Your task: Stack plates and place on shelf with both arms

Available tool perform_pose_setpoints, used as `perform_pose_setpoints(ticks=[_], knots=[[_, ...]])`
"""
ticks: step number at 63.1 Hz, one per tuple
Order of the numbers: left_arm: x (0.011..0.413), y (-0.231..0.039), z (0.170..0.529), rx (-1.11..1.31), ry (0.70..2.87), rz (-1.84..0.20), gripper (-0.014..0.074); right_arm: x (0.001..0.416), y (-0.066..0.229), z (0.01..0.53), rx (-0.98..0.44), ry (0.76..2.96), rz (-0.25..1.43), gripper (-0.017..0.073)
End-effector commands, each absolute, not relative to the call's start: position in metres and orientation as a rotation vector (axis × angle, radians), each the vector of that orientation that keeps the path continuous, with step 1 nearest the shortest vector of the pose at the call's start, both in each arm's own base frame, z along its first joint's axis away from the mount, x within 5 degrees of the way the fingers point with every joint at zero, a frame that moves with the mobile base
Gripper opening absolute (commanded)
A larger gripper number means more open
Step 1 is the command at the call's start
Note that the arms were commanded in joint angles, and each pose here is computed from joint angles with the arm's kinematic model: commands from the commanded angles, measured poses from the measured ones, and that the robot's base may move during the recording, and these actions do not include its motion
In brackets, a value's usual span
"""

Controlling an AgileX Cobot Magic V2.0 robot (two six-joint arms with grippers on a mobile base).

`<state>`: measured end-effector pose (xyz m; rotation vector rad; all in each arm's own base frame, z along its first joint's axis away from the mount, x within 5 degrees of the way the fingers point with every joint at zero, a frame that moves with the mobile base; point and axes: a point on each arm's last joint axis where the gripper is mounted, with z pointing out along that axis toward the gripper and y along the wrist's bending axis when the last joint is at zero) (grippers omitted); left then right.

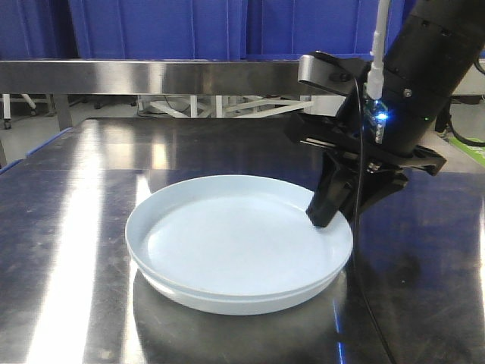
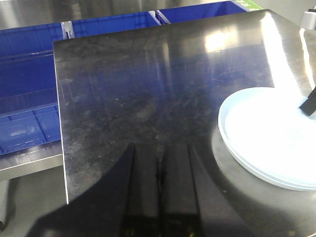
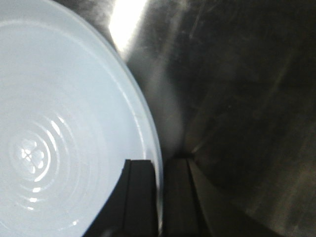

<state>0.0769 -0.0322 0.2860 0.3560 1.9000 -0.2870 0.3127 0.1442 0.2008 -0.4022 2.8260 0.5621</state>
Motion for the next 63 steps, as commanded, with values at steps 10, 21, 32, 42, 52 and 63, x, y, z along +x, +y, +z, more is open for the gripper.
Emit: perform_pose_setpoints(ticks=[10, 21, 32, 42, 52, 63], knots=[[0.078, -0.035, 0.302, 0.348, 1.800, -0.328, 0.0084, 0.304, 0.135, 0.263, -0.393, 2.593, 0.563, 0.0056], [0.078, -0.035, 0.302, 0.348, 1.800, -0.328, 0.0084, 0.288, 0.117, 0.314, -0.340, 2.397, 0.551, 0.0056], [0.078, -0.035, 0.302, 0.348, 1.800, -0.328, 0.0084, 0.262, 0.092, 0.354, -0.260, 2.207, 0.512, 0.0056], [0.078, -0.035, 0.302, 0.348, 1.800, -0.328, 0.0084, 0.231, 0.077, 0.371, -0.216, 2.061, 0.476, 0.0056], [0.078, -0.035, 0.302, 0.348, 1.800, -0.328, 0.0084, 0.198, 0.066, 0.378, -0.191, 1.947, 0.460, 0.0056], [0.078, -0.035, 0.302, 0.348, 1.800, -0.328, 0.0084, 0.162, 0.054, 0.377, -0.159, 1.821, 0.444, 0.0056]])
